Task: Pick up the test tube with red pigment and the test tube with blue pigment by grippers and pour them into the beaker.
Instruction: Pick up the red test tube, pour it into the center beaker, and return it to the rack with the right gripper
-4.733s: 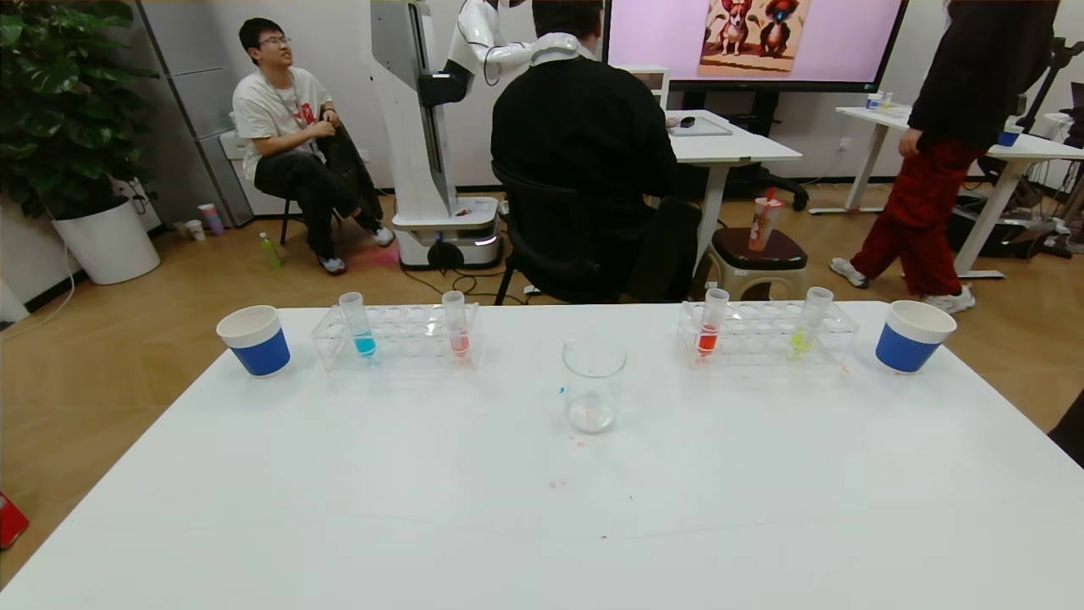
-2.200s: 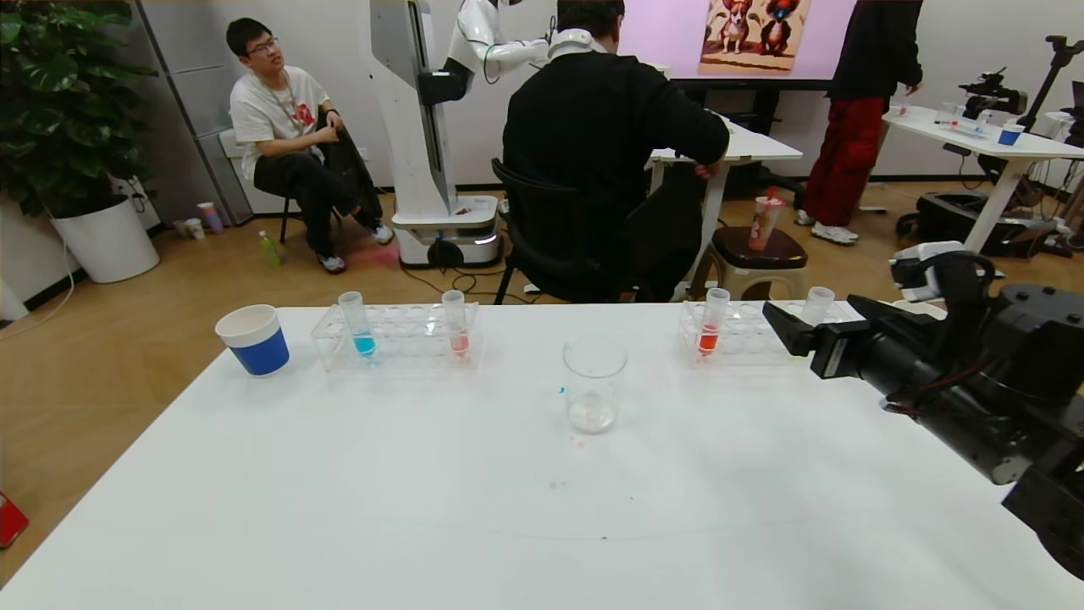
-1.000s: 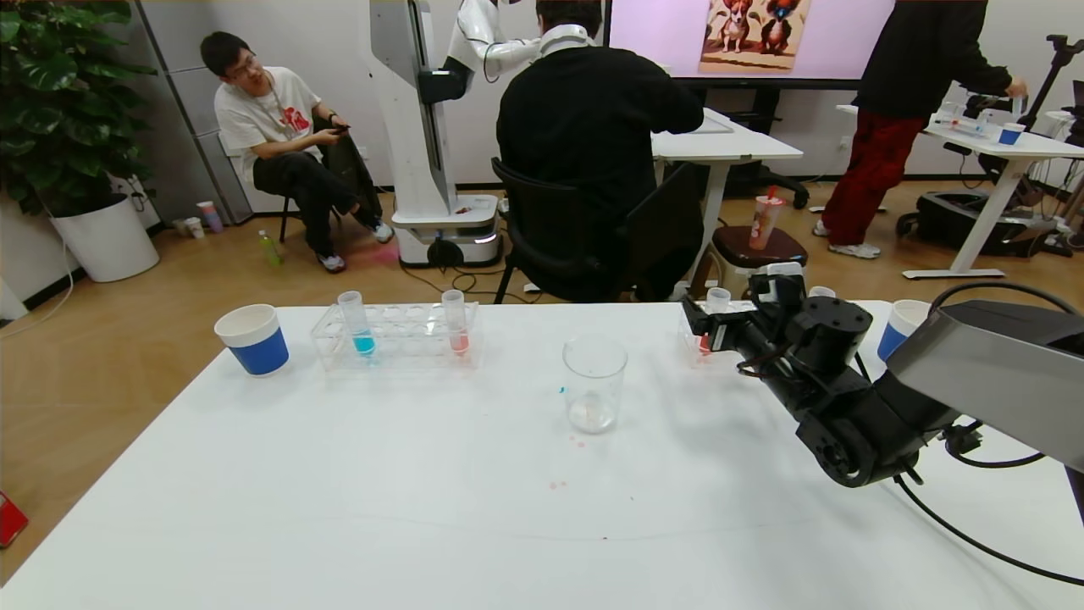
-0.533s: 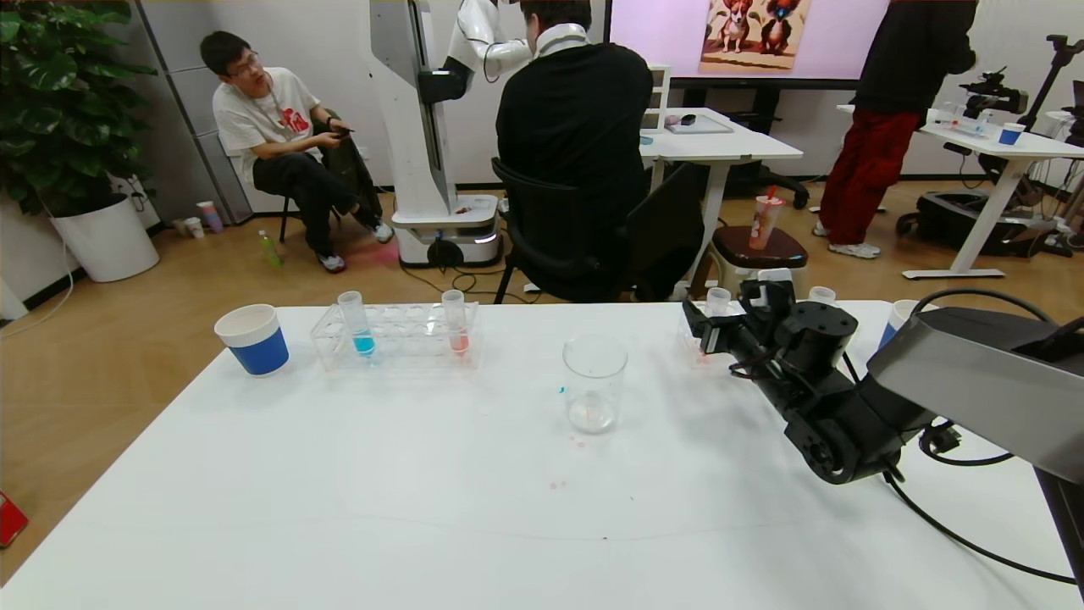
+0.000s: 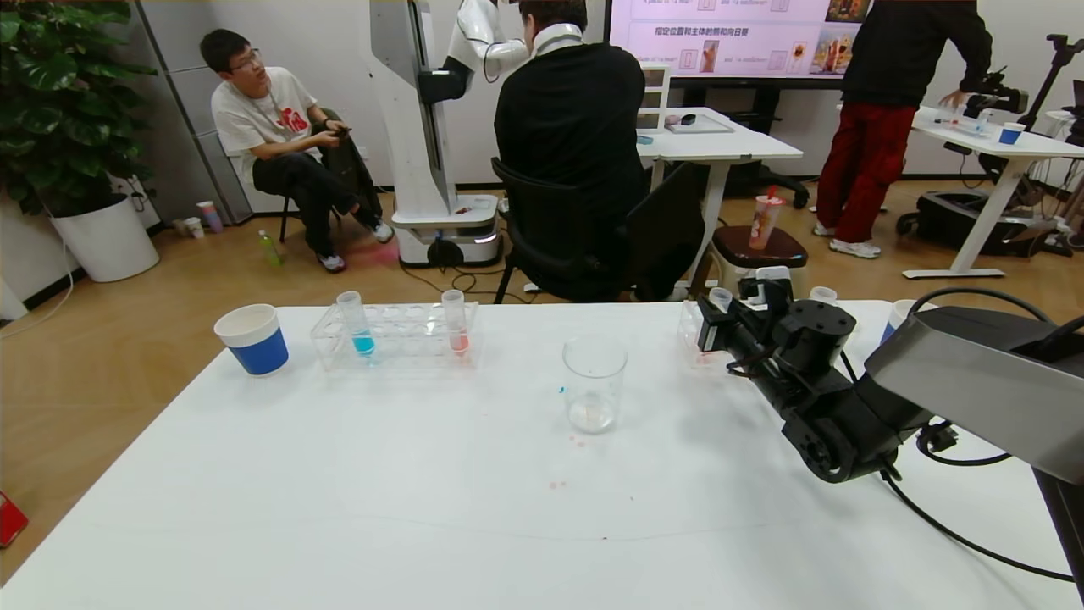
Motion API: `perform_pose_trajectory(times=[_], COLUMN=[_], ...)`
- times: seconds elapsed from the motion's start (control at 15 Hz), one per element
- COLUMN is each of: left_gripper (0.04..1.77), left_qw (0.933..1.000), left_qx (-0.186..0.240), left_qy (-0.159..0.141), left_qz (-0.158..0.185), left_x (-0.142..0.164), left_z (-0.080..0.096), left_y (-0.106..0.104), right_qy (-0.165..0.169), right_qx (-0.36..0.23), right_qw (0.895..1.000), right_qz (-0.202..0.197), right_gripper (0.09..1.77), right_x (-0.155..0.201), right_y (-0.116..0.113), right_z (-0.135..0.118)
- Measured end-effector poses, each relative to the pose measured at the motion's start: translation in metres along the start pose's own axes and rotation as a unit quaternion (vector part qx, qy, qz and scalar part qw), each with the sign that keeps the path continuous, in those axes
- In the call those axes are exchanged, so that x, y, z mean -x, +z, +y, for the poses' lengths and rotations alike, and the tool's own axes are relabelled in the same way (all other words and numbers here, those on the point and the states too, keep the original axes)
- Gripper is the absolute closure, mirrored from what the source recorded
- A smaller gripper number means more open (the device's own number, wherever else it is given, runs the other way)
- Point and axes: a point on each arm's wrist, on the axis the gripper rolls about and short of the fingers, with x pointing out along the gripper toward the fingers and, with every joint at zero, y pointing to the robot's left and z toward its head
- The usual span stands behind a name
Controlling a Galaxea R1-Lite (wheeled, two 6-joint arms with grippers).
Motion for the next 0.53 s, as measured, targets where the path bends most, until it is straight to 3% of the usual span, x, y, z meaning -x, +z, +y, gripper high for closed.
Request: perform_pose_trajectory(times=[0.33,0.53], left_gripper=[0.06,0.06], left_qw=[1.0,1.0], left_qx=[0.0,0.0], left_qy=[0.0,0.0], left_qz=[0.0,0.0], left_x=[0.0,0.0], left_z=[0.0,0.0], left_y=[0.0,0.0], right_qy=[0.0,-0.001], right_qx=[0.017,0.026], right_qw=[1.0,1.0], right_qz=[-0.006,-0.011], right_gripper=[1.37,1.37], right_x=[-0.002,-0.005], right_y=[0.02,0.047], right_z=[0.0,0.002])
